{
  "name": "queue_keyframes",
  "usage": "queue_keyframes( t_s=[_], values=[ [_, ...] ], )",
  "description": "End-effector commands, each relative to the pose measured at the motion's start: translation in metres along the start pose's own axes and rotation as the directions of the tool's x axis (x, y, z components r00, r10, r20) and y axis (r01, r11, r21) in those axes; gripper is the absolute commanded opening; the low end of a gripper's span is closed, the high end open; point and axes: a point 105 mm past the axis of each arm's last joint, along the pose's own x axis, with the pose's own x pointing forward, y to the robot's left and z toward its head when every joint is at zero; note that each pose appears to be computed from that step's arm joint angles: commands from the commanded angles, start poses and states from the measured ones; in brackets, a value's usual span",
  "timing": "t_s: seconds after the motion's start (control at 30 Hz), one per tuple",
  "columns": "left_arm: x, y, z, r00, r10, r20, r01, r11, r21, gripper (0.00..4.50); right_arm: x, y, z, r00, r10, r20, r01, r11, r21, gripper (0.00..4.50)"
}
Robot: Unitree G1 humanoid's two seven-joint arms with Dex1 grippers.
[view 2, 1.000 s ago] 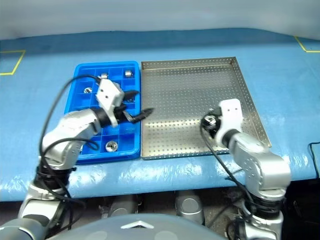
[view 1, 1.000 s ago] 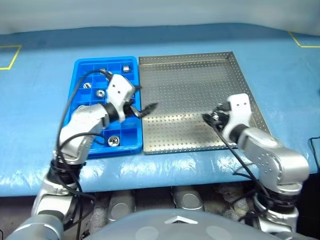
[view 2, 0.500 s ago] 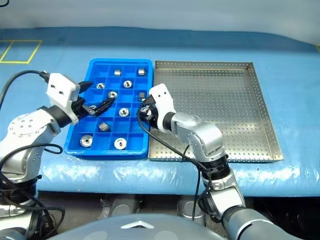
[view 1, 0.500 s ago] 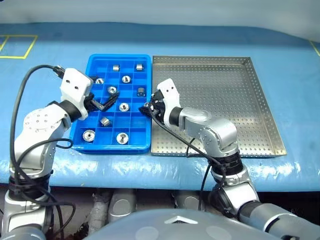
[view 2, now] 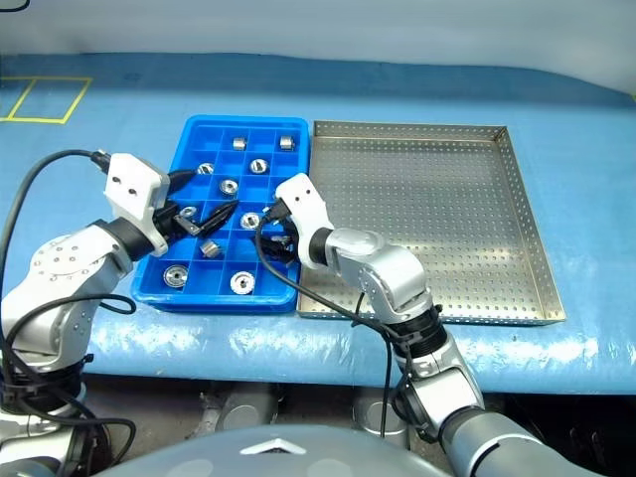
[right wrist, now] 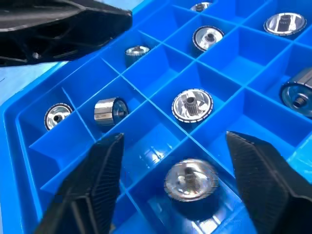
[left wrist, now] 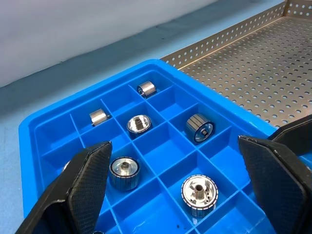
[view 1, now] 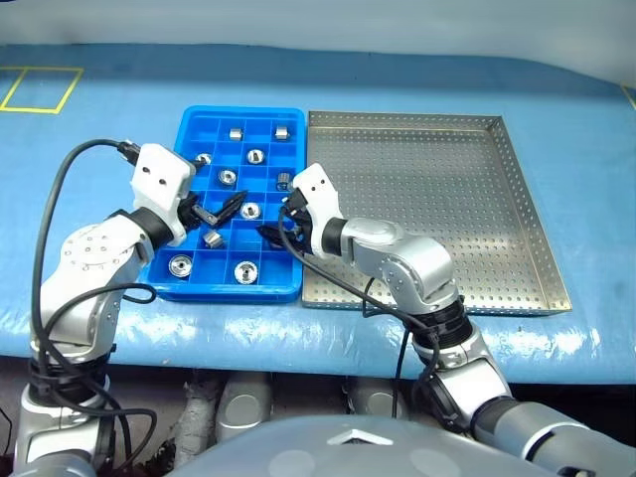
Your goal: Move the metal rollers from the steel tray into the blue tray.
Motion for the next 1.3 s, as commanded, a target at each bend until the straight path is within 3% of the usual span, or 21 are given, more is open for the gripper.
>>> queue_keyframes(
  t_s=[0.03, 0.17, 0.23, 0.33, 0.47, 0.53, 0.87, 1.3],
  values=[
    [0.006, -0.008, 0.009, 0.998, -0.037, 0.041, 0.038, 0.999, 0.0, 4.5, -0.013, 0.004, 0.031, 0.988, -0.002, 0.155, 0.01, 0.999, -0.05, 3.61],
    [0.016, -0.03, 0.009, 0.99, -0.124, 0.073, 0.128, 0.991, -0.042, 4.5, -0.042, -0.018, 0.04, 0.96, -0.114, 0.255, 0.131, 0.99, -0.051, 3.61],
    [0.023, -0.042, 0.006, 0.983, -0.168, 0.073, 0.171, 0.984, -0.046, 4.5, -0.069, -0.043, 0.031, 0.94, -0.235, 0.249, 0.255, 0.966, -0.049, 3.61],
    [0.028, -0.059, 0.006, 0.964, -0.252, 0.086, 0.256, 0.965, -0.048, 4.5, -0.106, -0.062, 0.011, 0.932, -0.294, 0.213, 0.3, 0.954, 0.002, 3.61],
    [0.034, -0.067, 0.003, 0.95, -0.301, 0.077, 0.305, 0.952, -0.04, 4.5, -0.137, -0.074, -0.014, 0.934, -0.332, 0.128, 0.339, 0.94, -0.03, 4.47],
    [0.036, -0.068, 0.003, 0.946, -0.315, 0.077, 0.318, 0.947, -0.039, 4.5, -0.145, -0.077, -0.015, 0.931, -0.341, 0.128, 0.347, 0.937, -0.029, 4.47],
    [0.04, -0.077, -0.006, 0.933, -0.356, 0.053, 0.358, 0.933, -0.034, 4.5, -0.142, -0.081, -0.002, 0.922, -0.34, 0.186, 0.352, 0.935, -0.034, 4.47],
    [0.041, -0.061, -0.004, 0.959, -0.281, 0.05, 0.282, 0.959, -0.032, 4.5, -0.13, -0.079, 0.008, 0.917, -0.329, 0.226, 0.347, 0.937, -0.045, 4.47]
  ],
)
